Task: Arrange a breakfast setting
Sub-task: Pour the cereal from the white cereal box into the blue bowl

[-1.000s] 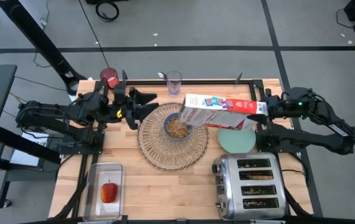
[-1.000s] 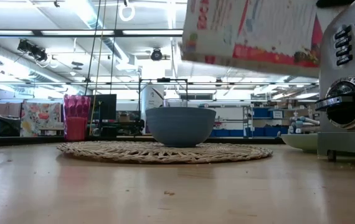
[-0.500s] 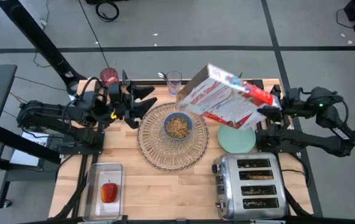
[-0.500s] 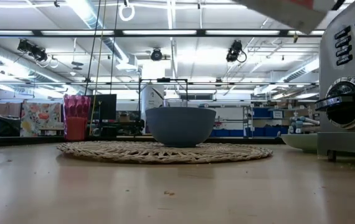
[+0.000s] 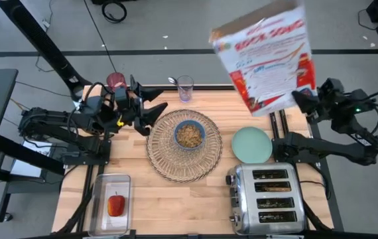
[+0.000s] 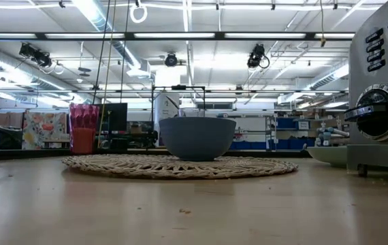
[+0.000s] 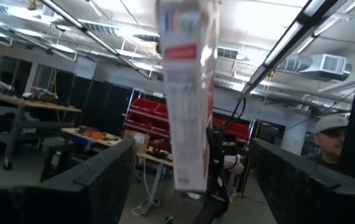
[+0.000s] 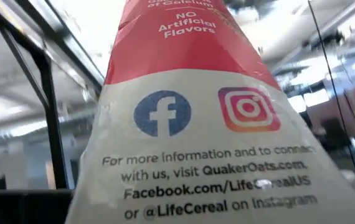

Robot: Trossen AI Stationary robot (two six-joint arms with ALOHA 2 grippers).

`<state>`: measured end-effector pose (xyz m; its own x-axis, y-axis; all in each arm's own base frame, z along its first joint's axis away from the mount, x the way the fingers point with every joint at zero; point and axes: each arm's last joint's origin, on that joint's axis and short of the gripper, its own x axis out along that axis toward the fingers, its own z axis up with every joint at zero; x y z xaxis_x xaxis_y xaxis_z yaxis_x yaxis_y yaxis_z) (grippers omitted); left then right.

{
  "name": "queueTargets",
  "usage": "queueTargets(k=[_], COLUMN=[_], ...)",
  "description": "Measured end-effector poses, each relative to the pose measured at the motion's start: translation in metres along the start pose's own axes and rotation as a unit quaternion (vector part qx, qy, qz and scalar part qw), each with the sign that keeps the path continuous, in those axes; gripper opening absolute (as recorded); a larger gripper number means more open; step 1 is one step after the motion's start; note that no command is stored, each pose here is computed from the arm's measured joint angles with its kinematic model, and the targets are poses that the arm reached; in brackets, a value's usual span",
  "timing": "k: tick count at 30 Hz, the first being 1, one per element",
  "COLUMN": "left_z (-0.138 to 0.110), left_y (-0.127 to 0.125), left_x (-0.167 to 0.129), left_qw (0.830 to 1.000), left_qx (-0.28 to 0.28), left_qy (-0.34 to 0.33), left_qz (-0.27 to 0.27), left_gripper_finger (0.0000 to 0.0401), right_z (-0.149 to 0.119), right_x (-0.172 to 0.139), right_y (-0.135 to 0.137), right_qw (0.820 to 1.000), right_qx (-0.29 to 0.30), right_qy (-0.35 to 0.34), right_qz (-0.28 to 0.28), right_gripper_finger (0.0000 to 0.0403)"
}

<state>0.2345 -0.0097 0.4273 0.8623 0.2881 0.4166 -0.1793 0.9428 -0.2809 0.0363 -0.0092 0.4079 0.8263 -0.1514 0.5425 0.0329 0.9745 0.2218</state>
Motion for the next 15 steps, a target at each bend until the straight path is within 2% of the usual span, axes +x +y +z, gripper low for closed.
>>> queueTargets(k=[8, 15], left_z=[-0.020, -0.020], left_y=[-0.003, 0.006], left_x=[0.019, 0.039], left_qw=[0.999, 0.999], left_qx=[0.027, 0.007], left_qy=[-0.036, -0.010], left_qz=[-0.015, -0.049], left_gripper_finger=[0.0319, 0.0319], right_z=[-0.001, -0.014], right_x=[0.034, 0.064], right_y=[-0.006, -0.017], right_qw=[0.998, 0.997], right_qx=[0.016, 0.024], right_qy=[-0.057, -0.069], right_qz=[0.023, 0.029], right_gripper_finger=[0.0204, 0.0203])
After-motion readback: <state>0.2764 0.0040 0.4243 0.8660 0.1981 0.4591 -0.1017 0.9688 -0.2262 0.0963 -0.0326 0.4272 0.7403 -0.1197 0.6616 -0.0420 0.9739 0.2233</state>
